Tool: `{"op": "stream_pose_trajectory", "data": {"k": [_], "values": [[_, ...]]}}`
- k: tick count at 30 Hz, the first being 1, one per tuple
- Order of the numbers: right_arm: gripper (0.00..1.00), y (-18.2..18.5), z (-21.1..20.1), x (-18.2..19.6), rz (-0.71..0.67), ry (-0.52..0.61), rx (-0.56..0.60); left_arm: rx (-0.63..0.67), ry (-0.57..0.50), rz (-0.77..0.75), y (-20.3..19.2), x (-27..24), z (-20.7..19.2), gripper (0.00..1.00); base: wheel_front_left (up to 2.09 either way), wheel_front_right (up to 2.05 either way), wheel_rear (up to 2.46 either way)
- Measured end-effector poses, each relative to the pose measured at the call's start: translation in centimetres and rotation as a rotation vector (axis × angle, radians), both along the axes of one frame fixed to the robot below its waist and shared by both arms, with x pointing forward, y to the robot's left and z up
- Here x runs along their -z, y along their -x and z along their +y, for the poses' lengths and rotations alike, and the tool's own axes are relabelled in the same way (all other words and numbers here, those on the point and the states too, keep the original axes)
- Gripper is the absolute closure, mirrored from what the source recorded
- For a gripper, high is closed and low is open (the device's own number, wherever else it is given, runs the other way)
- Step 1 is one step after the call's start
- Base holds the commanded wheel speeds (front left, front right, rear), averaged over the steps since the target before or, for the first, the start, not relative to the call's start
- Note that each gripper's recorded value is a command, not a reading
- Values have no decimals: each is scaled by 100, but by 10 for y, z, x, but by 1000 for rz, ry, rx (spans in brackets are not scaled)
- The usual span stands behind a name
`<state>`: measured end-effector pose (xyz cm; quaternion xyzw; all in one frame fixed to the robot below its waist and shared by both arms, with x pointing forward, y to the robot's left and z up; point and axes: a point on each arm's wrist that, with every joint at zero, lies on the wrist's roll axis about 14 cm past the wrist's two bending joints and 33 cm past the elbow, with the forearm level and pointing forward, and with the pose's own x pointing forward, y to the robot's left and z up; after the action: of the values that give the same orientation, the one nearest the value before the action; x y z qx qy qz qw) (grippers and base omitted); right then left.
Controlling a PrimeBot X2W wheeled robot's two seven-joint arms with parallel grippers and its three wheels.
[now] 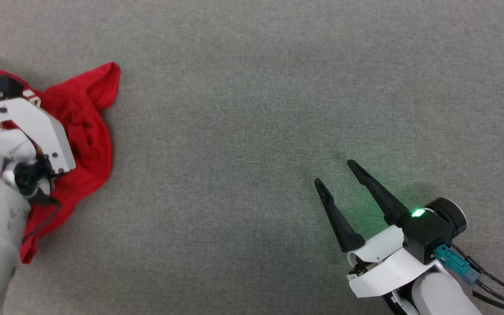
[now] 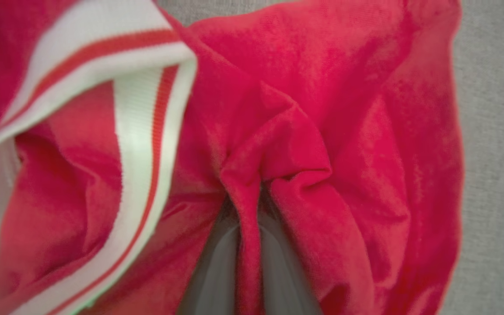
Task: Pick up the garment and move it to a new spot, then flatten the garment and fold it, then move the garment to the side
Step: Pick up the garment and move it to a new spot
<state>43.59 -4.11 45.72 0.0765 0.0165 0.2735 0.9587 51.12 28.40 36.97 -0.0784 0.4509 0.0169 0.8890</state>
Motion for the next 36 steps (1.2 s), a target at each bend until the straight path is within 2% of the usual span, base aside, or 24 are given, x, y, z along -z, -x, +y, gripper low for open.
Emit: {"op": "stream_pose_trajectory", "data": {"k": [5, 11, 19, 23, 36], "values": [[0, 2, 1, -6, -10, -5, 5, 2, -26, -175, -15, -23, 0, 100, 0, 0, 0], [0, 6, 0, -21, -33, -21, 23, 67, -8, -354, -33, -66, -27, 100, 0, 0, 0], [0, 15, -15, -37, -59, -41, 91, 186, 36, -504, -47, -122, -71, 100, 0, 0, 0], [0, 19, -27, -37, -50, -46, 135, 256, 72, -538, -51, -135, -100, 100, 0, 0, 0], [0, 27, -74, -52, -74, -76, 305, 684, 369, -630, -31, -198, -291, 100, 0, 0, 0]]}}
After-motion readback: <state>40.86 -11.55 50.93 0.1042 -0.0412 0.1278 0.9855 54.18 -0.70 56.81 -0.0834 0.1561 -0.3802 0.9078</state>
